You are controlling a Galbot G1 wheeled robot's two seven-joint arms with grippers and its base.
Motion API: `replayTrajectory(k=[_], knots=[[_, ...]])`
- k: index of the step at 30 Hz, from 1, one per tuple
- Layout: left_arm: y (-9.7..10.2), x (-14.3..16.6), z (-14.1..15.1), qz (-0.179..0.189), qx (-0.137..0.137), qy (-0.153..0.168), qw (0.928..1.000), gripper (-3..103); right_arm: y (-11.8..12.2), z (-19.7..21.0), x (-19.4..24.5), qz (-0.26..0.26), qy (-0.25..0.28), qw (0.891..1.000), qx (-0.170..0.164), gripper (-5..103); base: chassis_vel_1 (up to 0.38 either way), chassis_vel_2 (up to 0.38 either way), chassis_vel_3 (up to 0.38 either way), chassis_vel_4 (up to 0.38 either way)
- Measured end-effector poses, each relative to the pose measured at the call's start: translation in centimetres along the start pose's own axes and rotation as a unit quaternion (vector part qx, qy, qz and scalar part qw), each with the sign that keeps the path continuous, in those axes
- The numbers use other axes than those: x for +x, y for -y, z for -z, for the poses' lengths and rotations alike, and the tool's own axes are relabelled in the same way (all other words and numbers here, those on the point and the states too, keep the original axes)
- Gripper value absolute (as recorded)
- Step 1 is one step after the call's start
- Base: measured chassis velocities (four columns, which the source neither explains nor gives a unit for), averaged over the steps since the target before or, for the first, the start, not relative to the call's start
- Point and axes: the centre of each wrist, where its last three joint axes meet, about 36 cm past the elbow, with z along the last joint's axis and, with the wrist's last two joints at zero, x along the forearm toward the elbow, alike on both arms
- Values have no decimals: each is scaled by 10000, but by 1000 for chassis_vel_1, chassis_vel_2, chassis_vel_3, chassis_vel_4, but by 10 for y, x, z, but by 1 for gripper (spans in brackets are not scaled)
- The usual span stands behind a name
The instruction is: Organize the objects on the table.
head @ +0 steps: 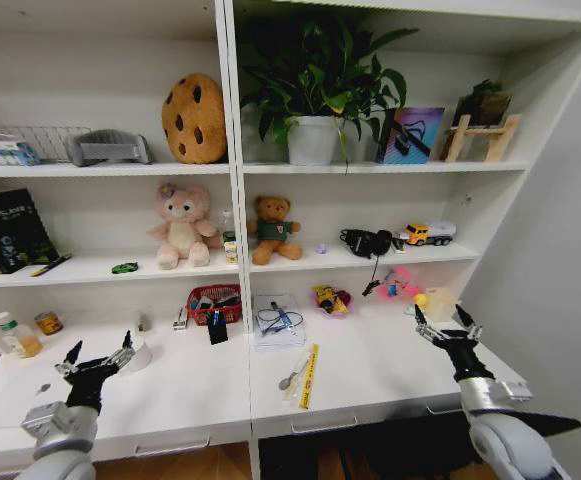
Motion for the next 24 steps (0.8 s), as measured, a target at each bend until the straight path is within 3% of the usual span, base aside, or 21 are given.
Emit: replayTrajectory(k=[24], knots=[[0,0,0,-1,2,5,10000,100,1,-6,2,-40,-146,9999,16,100,0,0,0,0]])
